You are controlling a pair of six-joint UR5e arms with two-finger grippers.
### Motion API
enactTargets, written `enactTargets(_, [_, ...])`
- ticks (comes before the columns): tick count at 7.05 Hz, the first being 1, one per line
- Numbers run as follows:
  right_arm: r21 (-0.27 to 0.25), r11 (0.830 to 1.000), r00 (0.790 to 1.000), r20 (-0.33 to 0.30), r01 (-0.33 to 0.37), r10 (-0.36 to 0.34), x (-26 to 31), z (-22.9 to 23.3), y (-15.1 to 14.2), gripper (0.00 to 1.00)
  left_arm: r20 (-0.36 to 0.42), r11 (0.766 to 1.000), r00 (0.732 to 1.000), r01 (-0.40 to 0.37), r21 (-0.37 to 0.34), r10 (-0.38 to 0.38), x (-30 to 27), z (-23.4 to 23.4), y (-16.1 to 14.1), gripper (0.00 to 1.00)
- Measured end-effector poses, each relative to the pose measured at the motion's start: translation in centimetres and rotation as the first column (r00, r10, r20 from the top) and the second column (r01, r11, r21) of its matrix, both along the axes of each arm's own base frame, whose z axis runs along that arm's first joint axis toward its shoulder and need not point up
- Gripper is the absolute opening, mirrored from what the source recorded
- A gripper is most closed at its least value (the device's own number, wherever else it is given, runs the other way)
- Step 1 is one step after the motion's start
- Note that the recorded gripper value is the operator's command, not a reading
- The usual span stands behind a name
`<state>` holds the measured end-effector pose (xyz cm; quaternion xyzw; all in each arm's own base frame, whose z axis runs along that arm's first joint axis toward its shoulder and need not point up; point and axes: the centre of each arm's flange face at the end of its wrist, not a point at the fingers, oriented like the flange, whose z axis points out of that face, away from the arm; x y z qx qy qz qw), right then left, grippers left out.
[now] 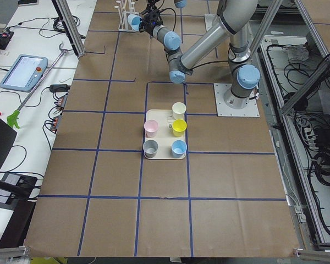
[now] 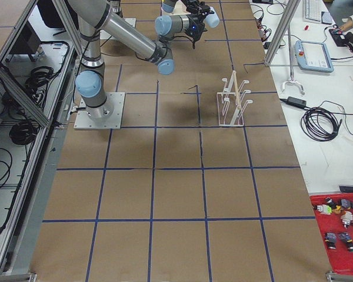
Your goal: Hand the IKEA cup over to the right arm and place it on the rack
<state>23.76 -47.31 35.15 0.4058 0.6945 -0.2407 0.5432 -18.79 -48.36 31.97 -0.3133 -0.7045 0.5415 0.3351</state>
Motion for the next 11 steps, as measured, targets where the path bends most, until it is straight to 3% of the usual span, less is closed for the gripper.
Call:
enactTargets(5, [0.089, 0.995, 0.996, 0.078, -0.04, 0.033, 3.8, -1.9, -0.1, 0.99, -0.001, 1.0, 1.0, -0.002, 0.003, 0.002, 0.0, -0.1, -0.1, 0.06])
enactTargets(11, [0.088, 0.995, 0.993, 0.116, -0.049, 0.038, 6.5, -2.2, -3.3, 0.99, -0.001, 1.0, 1.0, -0.005, 0.003, 0.005, 0.0, -0.1, -0.2, 0.06])
